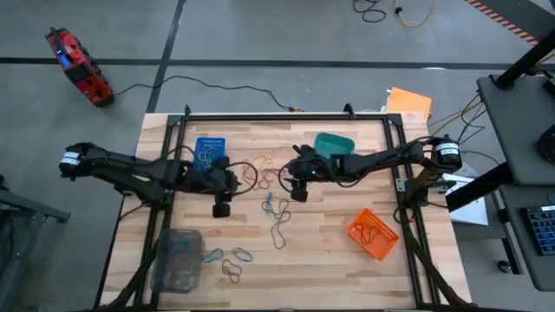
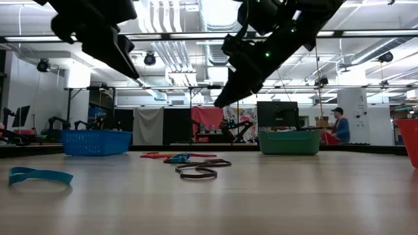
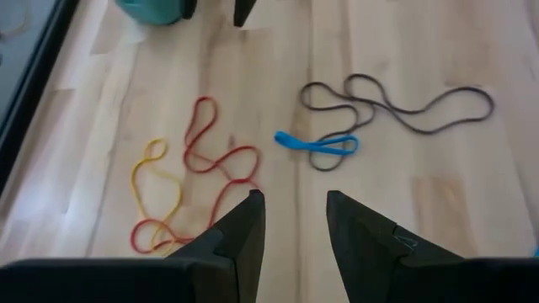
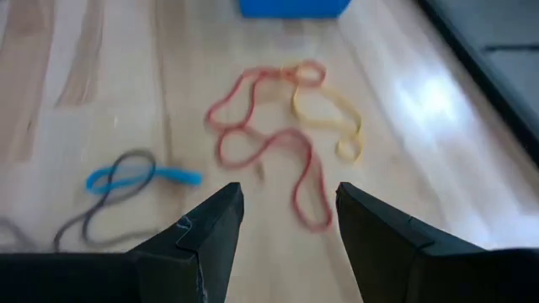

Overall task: Sort rubber bands into baskets
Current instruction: Put the violet rubberband into the green bin

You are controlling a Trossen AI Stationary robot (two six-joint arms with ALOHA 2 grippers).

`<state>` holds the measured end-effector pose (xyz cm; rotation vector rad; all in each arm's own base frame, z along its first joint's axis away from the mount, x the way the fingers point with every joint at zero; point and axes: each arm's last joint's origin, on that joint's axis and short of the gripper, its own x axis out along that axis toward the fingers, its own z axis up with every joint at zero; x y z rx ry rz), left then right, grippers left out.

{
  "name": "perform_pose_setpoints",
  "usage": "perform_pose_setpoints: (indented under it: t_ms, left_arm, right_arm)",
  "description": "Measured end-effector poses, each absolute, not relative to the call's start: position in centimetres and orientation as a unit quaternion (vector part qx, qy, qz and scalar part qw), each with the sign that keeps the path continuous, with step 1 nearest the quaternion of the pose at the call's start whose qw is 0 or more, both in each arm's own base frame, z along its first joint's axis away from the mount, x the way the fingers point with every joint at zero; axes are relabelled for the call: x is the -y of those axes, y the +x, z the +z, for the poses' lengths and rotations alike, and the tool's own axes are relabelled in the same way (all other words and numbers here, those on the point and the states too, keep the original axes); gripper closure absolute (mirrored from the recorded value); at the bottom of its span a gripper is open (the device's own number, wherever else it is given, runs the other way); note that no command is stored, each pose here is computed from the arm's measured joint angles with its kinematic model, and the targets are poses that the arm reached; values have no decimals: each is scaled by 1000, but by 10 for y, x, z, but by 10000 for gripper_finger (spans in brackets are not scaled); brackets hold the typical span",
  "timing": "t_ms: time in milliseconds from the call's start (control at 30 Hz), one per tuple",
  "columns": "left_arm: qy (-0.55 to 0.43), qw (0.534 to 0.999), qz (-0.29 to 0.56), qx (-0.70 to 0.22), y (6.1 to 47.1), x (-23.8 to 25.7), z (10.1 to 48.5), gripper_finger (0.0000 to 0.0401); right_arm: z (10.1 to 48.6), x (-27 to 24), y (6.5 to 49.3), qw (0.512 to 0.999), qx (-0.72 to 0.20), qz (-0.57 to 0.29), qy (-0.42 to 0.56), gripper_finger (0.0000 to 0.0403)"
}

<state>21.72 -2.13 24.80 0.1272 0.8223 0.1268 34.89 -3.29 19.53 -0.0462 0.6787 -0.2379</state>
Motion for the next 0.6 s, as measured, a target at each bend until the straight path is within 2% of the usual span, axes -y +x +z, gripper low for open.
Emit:
perform_pose_setpoints:
  t_ms: [133, 333, 600]
  left_arm:
    - [65, 913, 54, -399, 217, 25, 248, 288]
    - [66, 912, 55, -402, 216, 25, 245, 288]
    - [63, 912, 57, -402, 216, 25, 242, 288]
  right_arm:
    - [189, 26, 344, 926, -369, -84, 0, 216]
    - [184, 4, 346, 925, -379, 11, -4, 216]
    - [162, -11, 358, 926, -374, 42, -37, 216]
